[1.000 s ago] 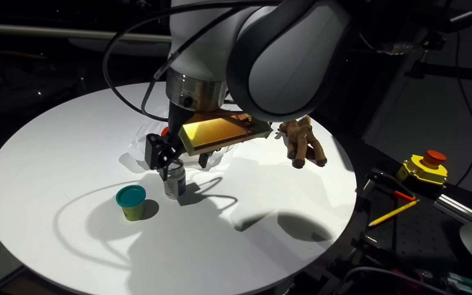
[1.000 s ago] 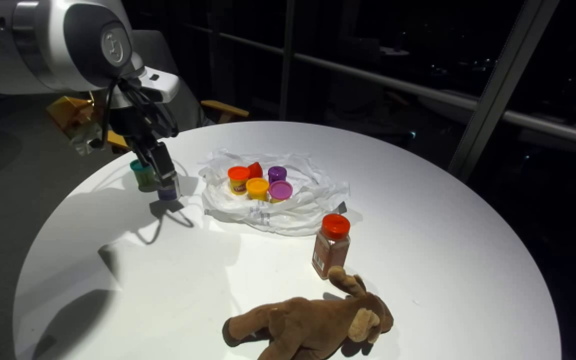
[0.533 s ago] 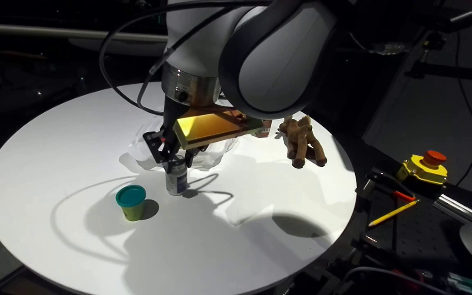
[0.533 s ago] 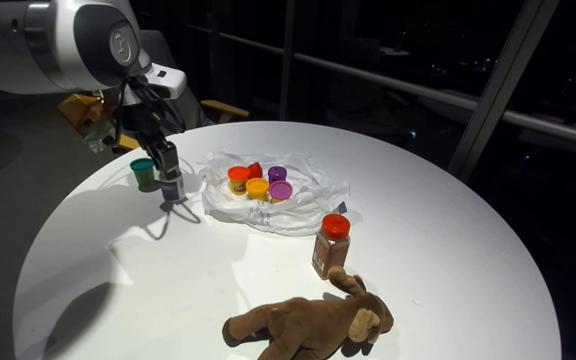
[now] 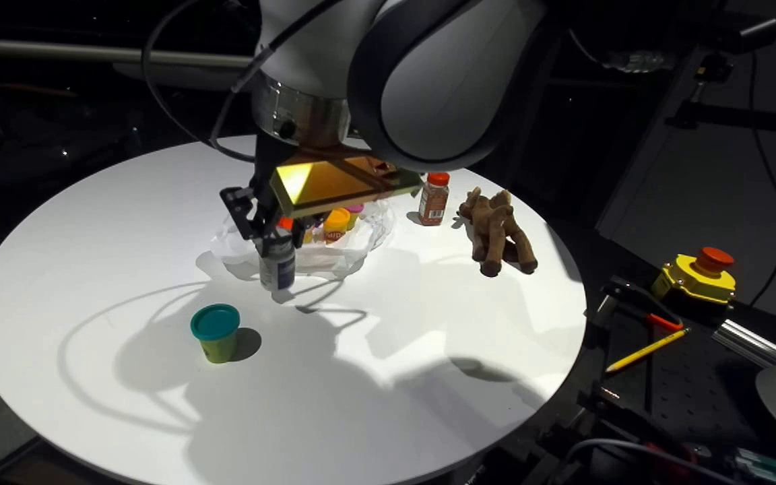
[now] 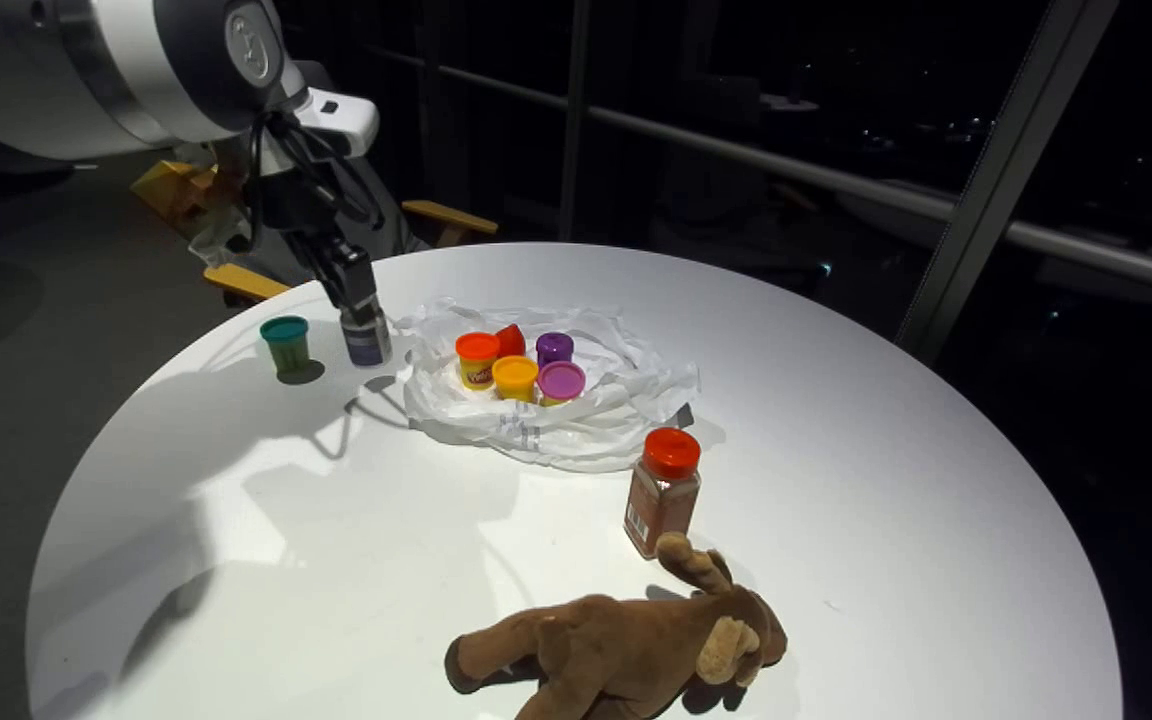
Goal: Put the objects on the table into the plastic bag.
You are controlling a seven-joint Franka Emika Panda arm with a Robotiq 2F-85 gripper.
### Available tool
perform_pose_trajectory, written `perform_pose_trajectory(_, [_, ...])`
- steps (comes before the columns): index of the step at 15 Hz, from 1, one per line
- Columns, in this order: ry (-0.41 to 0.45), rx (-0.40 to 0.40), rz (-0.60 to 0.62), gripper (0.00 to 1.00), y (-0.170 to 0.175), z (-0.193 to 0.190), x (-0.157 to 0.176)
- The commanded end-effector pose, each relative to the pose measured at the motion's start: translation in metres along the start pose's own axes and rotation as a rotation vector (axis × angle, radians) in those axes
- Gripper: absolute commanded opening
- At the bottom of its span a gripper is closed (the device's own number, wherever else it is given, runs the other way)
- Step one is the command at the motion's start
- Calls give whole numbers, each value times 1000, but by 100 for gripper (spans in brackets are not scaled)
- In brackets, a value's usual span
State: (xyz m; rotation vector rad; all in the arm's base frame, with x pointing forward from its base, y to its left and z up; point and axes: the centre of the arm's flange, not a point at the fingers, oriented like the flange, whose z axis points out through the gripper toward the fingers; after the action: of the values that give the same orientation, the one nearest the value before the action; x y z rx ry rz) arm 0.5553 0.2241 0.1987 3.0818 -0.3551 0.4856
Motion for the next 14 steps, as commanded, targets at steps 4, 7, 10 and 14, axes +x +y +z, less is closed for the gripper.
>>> perform_pose_trajectory(4, [126,-31,82,19,19,-60,67])
perform_pose_trajectory(7, [90,-50,117,19,49,-51,77])
perform_pose_trajectory(10, [70,-78,153,19,75,-35,81])
perform_pose_trajectory(14, [38,-90,188,19,102,-16,79])
